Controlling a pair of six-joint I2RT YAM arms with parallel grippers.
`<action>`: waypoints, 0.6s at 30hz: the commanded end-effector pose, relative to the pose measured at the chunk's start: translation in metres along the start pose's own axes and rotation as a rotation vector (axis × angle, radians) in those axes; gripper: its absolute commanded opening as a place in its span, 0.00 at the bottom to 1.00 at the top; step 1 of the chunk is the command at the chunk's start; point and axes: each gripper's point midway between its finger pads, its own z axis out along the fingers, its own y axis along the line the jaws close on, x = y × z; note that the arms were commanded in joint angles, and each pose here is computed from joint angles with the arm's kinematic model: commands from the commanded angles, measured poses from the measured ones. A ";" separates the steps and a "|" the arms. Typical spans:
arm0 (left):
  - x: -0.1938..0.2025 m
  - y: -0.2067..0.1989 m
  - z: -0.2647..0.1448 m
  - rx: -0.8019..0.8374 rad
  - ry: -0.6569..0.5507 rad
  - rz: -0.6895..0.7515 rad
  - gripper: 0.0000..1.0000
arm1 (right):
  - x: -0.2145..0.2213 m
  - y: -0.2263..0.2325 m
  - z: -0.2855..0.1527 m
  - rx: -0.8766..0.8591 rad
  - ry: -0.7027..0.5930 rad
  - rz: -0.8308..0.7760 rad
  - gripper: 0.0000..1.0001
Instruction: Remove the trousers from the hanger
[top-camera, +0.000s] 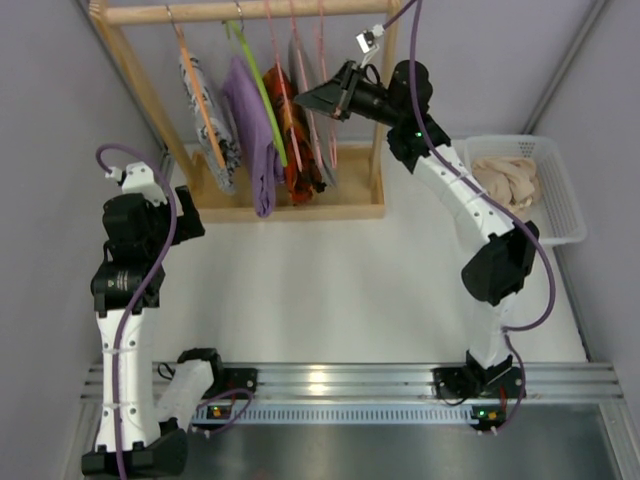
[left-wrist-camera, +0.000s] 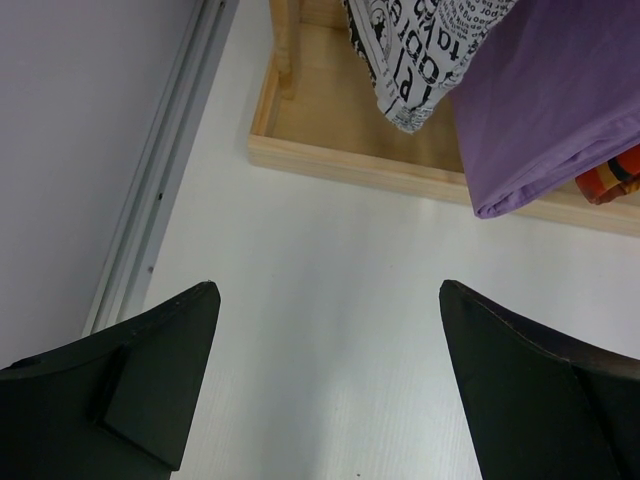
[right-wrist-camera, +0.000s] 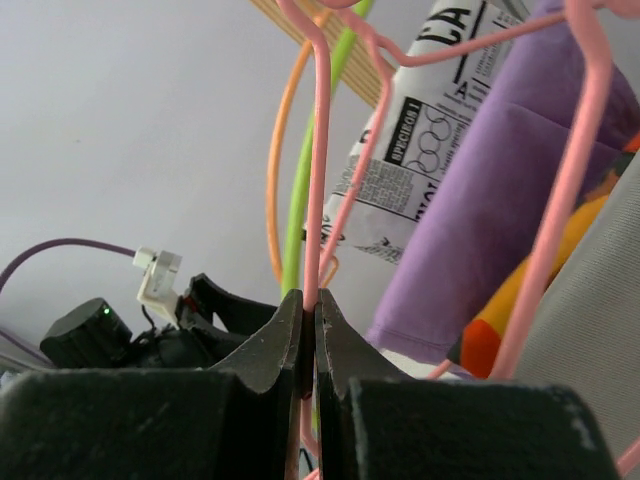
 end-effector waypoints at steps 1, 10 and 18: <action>-0.009 -0.004 0.001 0.021 -0.033 -0.019 0.98 | -0.053 0.126 -0.034 -0.246 -0.137 -0.285 0.00; -0.024 -0.010 -0.014 0.055 -0.089 -0.016 0.98 | -0.047 0.155 -0.059 -0.286 -0.125 -0.282 0.00; -0.036 -0.042 -0.048 0.252 -0.161 0.000 0.97 | -0.020 0.161 -0.085 -0.276 -0.068 -0.268 0.00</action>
